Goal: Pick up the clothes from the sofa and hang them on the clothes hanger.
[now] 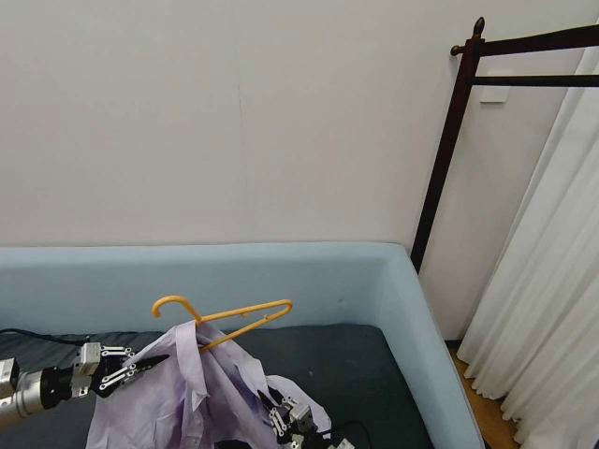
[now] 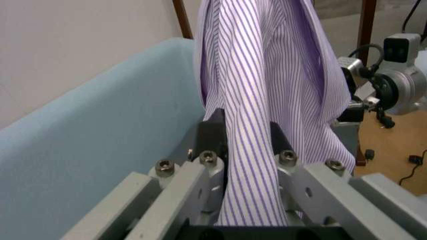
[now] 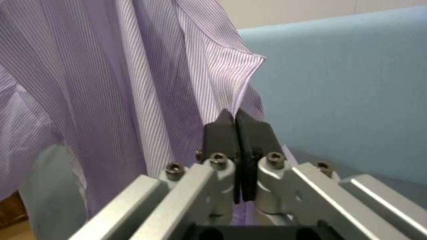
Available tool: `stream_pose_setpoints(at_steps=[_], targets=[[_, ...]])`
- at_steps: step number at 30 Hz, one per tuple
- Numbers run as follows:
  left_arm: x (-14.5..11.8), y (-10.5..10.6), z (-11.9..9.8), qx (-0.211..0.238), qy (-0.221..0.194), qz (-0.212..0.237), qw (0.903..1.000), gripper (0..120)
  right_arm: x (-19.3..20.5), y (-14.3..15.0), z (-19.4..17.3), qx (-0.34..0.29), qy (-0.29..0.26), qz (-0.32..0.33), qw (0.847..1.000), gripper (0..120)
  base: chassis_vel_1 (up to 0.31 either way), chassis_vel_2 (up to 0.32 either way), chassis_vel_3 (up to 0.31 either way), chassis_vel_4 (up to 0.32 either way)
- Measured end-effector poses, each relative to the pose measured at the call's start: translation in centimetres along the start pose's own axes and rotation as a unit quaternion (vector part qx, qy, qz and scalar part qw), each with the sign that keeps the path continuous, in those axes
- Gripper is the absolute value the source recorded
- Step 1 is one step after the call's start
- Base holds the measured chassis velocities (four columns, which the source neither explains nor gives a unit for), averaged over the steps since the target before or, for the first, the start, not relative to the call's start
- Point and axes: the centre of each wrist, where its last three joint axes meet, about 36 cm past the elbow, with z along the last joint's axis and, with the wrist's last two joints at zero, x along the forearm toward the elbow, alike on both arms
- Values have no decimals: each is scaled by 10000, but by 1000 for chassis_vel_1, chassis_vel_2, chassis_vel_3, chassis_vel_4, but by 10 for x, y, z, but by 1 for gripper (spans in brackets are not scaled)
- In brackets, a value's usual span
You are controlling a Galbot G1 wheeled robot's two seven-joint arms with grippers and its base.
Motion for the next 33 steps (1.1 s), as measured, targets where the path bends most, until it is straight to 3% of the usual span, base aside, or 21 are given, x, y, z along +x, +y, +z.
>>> stream_pose_setpoints(at_steps=[6,10,13,21,27,33], targets=[[1,0,1,-12,-3,-6,10000,6,-1,2,-8,-330,-48,-5,9994,0,0,0,0,0],[1,0,1,-27,-9,-2,10000,4,-5,-3,-27,-736,-374,114,9965,0,0,0,0,0],[3,1,2,-38,-30,27,10000,1,-11,-29,-66,-1126,-869,416,9890,0,0,0,0,0],[2,6,2,-48,-21,96,9999,1,-11,-61,-113,-1161,-1348,581,9823,0,0,0,0,0],[0,9,3,-107,114,175,9997,1,-15,-67,-132,-1032,-1575,525,9807,0,0,0,0,0],[2,15,5,-213,348,103,9991,1,-23,-63,-160,-831,-2189,170,9721,0,0,0,0,0]])
